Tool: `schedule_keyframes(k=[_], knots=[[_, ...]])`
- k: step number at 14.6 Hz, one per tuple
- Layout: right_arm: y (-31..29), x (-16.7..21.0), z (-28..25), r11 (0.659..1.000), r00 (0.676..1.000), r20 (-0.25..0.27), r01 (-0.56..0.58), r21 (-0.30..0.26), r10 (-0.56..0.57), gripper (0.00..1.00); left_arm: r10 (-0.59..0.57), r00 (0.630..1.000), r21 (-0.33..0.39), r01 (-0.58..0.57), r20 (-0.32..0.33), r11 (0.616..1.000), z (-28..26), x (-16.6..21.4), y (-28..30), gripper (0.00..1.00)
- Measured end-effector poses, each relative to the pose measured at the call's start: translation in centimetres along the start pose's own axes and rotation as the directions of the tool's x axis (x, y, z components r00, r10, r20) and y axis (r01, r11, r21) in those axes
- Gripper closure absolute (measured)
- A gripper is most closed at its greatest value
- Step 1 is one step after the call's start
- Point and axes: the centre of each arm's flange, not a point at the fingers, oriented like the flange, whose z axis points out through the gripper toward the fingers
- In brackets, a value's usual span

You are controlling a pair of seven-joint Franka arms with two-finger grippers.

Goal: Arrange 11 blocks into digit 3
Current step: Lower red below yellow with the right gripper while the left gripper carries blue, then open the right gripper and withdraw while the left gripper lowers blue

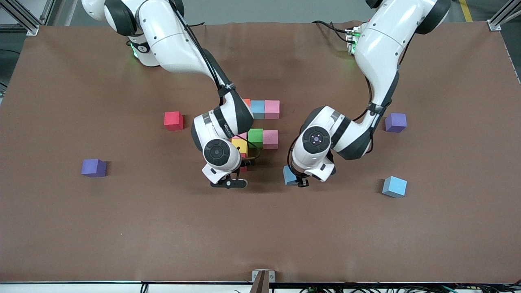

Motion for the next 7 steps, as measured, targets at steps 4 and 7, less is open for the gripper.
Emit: schedule_keyframes(k=[4, 7], knots=[[5.6, 3.0, -8.3, 0.996, 0.991, -0.102, -0.087, -0.003, 0.087, 0.0, -0.042, 0.999, 0.002, 0.042, -0.002, 0.999, 0.2, -0.5, -0.6, 0.41], [13.3, 5.0, -14.4, 0.98, 0.972, -0.122, -0.2, -0.005, 0.198, 0.0, -0.028, 1.0, 0.005, 0.028, -0.003, 1.0, 1.0, -2.5, -2.6, 0.41]])
